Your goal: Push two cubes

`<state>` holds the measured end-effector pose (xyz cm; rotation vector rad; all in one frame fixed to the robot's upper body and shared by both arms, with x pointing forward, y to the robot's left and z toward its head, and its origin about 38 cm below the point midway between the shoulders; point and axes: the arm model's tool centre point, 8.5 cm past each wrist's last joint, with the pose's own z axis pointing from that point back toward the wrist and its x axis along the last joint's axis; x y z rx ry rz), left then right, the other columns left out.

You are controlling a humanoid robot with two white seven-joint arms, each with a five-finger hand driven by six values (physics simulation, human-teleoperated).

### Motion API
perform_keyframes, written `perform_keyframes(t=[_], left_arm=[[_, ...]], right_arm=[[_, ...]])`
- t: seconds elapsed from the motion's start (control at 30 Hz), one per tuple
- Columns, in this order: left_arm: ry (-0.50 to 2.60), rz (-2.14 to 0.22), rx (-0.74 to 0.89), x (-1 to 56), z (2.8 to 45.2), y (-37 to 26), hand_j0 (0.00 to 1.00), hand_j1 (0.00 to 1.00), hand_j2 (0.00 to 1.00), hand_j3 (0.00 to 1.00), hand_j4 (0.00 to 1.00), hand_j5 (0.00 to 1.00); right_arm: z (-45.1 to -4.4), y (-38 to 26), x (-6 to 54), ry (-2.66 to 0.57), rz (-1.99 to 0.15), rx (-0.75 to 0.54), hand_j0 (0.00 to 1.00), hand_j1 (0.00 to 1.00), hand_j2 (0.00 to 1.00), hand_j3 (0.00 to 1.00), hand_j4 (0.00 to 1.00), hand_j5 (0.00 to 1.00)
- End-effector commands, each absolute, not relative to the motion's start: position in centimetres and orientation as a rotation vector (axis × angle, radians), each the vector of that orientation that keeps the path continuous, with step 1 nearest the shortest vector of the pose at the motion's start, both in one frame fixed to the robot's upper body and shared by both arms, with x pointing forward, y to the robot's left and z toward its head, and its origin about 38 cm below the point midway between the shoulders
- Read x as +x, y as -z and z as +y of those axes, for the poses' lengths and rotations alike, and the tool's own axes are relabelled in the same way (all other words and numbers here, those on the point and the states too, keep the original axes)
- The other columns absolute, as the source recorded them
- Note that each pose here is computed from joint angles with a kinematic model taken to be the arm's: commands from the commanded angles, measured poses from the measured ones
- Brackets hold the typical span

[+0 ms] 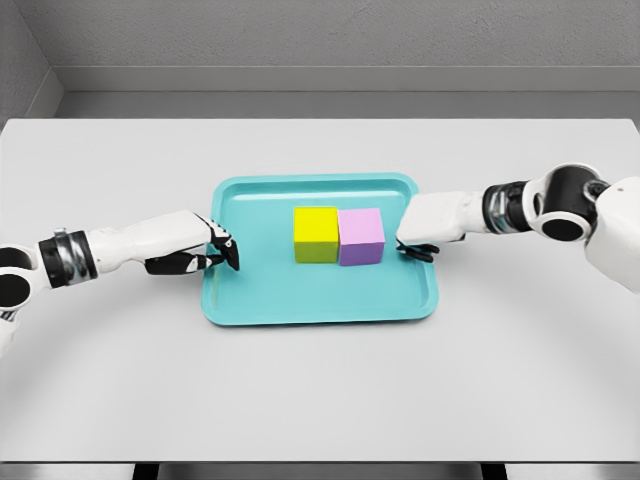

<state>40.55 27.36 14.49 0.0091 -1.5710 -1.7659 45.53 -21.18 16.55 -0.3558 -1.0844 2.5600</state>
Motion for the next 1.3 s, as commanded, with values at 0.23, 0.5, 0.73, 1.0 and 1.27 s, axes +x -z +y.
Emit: perform_keyframes(t=[0.23, 0.5, 0.73, 1.0, 1.27], left_arm=[[1.749, -1.572, 0.002, 40.6, 27.4, -14.3, 0.45, 0.45, 0.45, 0.45, 0.45, 0.45], [1.738, -1.588, -0.008, 40.7, 27.2, -14.6, 0.45, 0.45, 0.45, 0.45, 0.45, 0.45], [1.739, -1.588, -0.005, 40.7, 27.3, -14.7, 0.45, 0.45, 0.45, 0.45, 0.45, 0.45], [1.739, -1.592, -0.008, 40.7, 27.2, -14.7, 0.45, 0.45, 0.45, 0.45, 0.45, 0.45], [1.731, -1.61, -0.017, 40.6, 27.2, -15.2, 0.45, 0.45, 0.45, 0.45, 0.45, 0.45]], right_arm=[[-20.3, -17.0, 45.2, -2.546, -1.136, -0.313, 0.1, 0.1, 0.1, 0.1, 0.1, 0.1], [-20.0, -17.4, 45.2, -2.553, -1.147, -0.32, 0.1, 0.1, 0.1, 0.1, 0.1, 0.1], [-19.6, -17.3, 45.1, -2.557, -1.155, -0.311, 0.1, 0.1, 0.1, 0.1, 0.1, 0.1], [-19.4, -17.3, 45.1, -2.557, -1.159, -0.308, 0.1, 0.1, 0.1, 0.1, 0.1, 0.1], [-20.1, -17.3, 45.2, -2.549, -1.142, -0.318, 0.1, 0.1, 0.1, 0.1, 0.1, 0.1]])
